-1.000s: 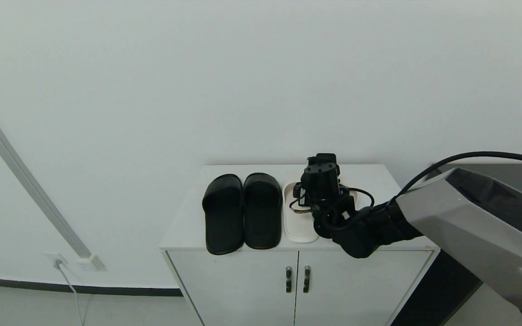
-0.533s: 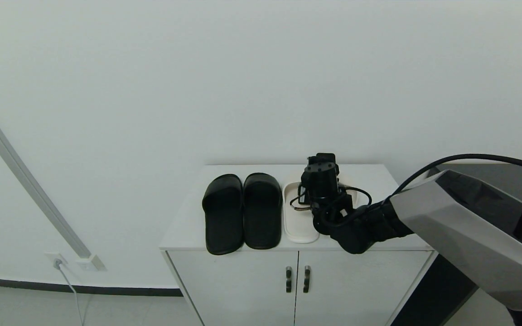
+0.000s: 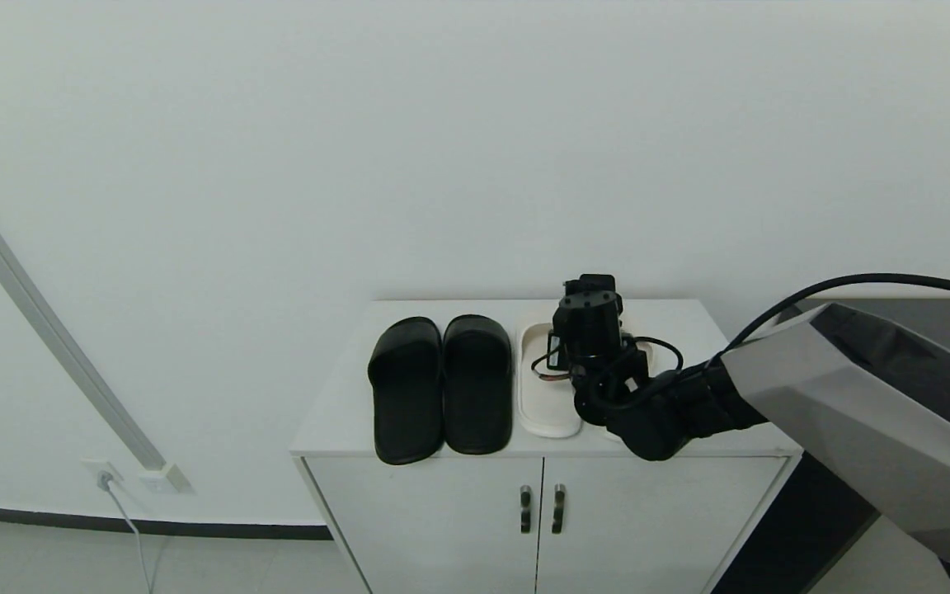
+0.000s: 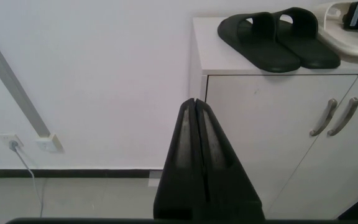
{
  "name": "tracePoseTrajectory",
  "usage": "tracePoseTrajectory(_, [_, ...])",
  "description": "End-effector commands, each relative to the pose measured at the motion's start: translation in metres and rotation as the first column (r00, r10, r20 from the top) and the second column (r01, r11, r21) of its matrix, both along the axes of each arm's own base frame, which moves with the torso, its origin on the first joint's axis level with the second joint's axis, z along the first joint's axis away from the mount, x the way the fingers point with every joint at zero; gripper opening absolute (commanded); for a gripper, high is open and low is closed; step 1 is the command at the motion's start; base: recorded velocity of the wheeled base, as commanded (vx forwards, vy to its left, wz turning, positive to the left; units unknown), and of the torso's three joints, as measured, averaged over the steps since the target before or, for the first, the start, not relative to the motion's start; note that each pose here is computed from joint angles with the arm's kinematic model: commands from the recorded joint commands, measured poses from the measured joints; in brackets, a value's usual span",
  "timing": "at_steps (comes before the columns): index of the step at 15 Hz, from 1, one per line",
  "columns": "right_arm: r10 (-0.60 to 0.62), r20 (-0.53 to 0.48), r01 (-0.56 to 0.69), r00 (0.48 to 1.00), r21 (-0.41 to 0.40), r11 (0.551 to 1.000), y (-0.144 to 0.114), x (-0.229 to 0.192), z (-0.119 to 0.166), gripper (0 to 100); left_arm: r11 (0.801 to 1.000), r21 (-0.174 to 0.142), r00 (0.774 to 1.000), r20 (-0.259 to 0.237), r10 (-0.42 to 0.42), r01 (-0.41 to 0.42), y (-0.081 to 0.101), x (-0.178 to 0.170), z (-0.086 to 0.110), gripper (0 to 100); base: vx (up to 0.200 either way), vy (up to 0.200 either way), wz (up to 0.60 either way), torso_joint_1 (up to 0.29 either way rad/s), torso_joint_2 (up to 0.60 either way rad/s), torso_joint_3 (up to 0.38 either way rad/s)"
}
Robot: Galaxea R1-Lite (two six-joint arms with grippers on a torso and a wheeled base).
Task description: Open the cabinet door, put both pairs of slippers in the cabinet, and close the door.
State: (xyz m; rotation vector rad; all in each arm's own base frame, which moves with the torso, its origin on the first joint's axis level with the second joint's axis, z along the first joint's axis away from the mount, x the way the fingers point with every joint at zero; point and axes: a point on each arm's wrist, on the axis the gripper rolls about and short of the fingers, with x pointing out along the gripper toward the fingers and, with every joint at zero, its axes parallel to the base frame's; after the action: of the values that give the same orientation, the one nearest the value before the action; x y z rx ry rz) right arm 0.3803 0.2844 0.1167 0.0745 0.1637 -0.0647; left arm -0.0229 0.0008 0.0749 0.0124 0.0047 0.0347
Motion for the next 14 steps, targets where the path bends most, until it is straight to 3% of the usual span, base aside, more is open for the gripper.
tracePoseTrajectory(1, [0.019,0.041,-0.019,0.999,0.004,1.000,-0.011,-0.020,0.037,0,1.000,0.000,1.000,-0.002,0.001,-0.001,0.000,0.000,0.000,0,0.000,0.000,0.00,0.000,0.00,0.000])
tracePoseTrajectory(4, [0.164,0.059,-0.163,0.985,-0.027,0.986,-0.041,-0.076,0.083,0,1.000,0.000,1.000,-0.002,0.001,-0.001,0.000,0.000,0.000,0,0.000,0.000,0.00,0.000,0.00,0.000])
tracePoseTrajectory(6, [0.310,0.037,-0.305,0.950,-0.089,0.948,-0.066,-0.112,0.094,0,1.000,0.000,1.000,-0.002,0.001,-0.001,0.000,0.000,0.000,0,0.000,0.000,0.00,0.000,0.00,0.000])
tracePoseTrajectory(9, [0.557,0.030,-0.550,0.830,-0.122,0.826,-0.098,-0.159,0.104,0,1.000,-0.002,1.000,-0.002,0.001,-0.001,0.000,0.000,0.000,0,0.000,0.000,0.00,0.000,0.00,0.000])
tracePoseTrajectory(11, [0.718,0.017,-0.713,0.696,-0.098,0.694,-0.116,-0.188,0.101,0,1.000,-0.002,1.000,-0.002,0.001,-0.001,0.000,0.000,0.000,0,0.000,0.000,0.00,0.000,0.00,0.000])
tracePoseTrajectory(14, [0.787,-0.037,-0.786,0.616,-0.093,0.611,-0.130,-0.211,0.091,0,1.000,-0.002,1.000,-0.002,0.001,-0.001,0.000,0.000,0.000,0,0.000,0.000,0.00,0.000,0.00,0.000])
